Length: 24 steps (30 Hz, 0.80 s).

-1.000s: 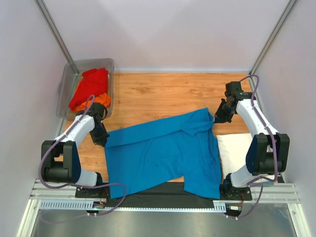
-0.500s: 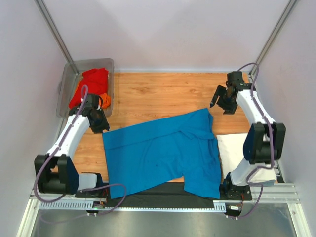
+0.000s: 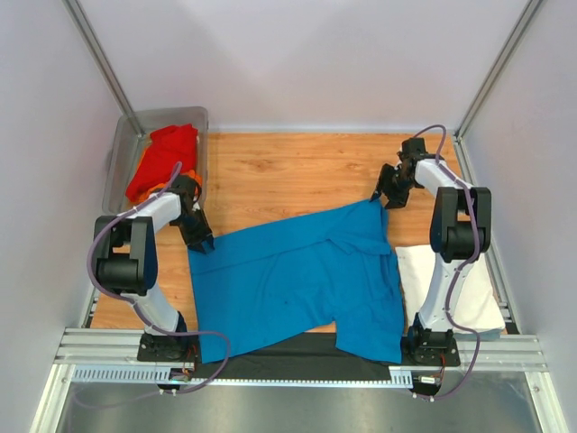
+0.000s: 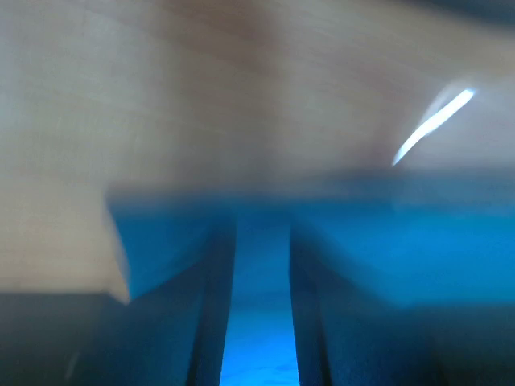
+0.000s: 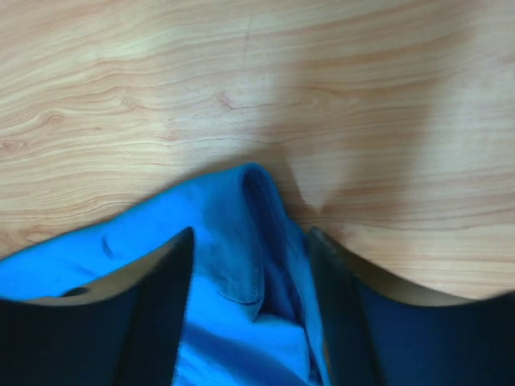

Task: Fold and stack the t-shirts
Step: Fold the tshirt

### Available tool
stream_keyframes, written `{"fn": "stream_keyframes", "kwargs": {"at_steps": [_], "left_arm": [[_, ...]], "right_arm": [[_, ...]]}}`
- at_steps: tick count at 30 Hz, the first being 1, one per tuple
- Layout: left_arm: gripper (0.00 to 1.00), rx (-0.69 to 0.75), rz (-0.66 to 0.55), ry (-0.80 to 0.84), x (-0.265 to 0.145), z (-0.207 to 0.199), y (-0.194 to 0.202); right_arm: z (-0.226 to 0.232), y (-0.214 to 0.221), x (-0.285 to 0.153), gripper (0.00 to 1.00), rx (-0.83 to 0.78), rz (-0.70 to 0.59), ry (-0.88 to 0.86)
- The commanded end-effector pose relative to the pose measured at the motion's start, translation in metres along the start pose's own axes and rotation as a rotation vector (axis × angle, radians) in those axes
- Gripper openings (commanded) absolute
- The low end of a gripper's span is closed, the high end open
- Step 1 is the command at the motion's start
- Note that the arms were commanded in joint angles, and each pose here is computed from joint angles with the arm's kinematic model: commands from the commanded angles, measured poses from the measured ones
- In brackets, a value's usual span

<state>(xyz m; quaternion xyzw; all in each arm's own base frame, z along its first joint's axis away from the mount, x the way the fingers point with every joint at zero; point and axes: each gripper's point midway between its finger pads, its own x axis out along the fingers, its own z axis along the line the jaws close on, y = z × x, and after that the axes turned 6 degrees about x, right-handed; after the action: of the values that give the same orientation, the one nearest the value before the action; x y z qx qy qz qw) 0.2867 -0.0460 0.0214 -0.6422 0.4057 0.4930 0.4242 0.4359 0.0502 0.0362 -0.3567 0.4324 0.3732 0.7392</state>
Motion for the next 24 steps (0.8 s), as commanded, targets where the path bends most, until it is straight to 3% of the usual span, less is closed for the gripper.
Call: {"fn": "stream_keyframes", "kwargs": {"at_steps": [1, 2, 3, 6, 8, 9, 17, 22, 24], "left_arm": [[0.40, -0.084, 0.044, -0.031, 0.014, 0.011, 0.001], [0.40, -0.111, 0.044, -0.033, 0.016, 0.017, -0.002], [0.40, -0.129, 0.048, -0.038, 0.018, 0.019, -0.002], [0.39, -0.161, 0.046, -0.053, 0.024, 0.030, -0.007], [0.39, -0.160, 0.052, -0.076, 0.025, 0.034, -0.014], [0.39, -0.161, 0.044, -0.086, 0.025, 0.035, -0.021], [0.40, -0.165, -0.018, -0.119, 0.011, 0.047, -0.054], [0.40, -0.145, -0.089, -0.160, -0.009, 0.053, -0.068], [0.42, -0.149, -0.109, -0.157, -0.018, 0.052, -0.068]], "right_arm": [[0.008, -0.009, 0.012, 0.55, -0.023, -0.021, -0.038], [0.010, -0.013, 0.014, 0.50, -0.021, -0.030, -0.043], [0.012, -0.017, 0.018, 0.37, -0.022, -0.043, -0.050], [0.020, -0.039, 0.030, 0.16, -0.015, -0.083, -0.051], [0.032, -0.063, 0.036, 0.02, -0.020, -0.120, -0.068], [0.043, -0.060, 0.040, 0.00, -0.045, -0.116, -0.054], [0.089, -0.129, 0.041, 0.00, -0.071, -0.267, -0.103], [0.120, -0.151, 0.034, 0.10, -0.095, -0.299, -0.206], [0.117, -0.155, 0.027, 0.21, -0.081, -0.316, -0.174]]}}
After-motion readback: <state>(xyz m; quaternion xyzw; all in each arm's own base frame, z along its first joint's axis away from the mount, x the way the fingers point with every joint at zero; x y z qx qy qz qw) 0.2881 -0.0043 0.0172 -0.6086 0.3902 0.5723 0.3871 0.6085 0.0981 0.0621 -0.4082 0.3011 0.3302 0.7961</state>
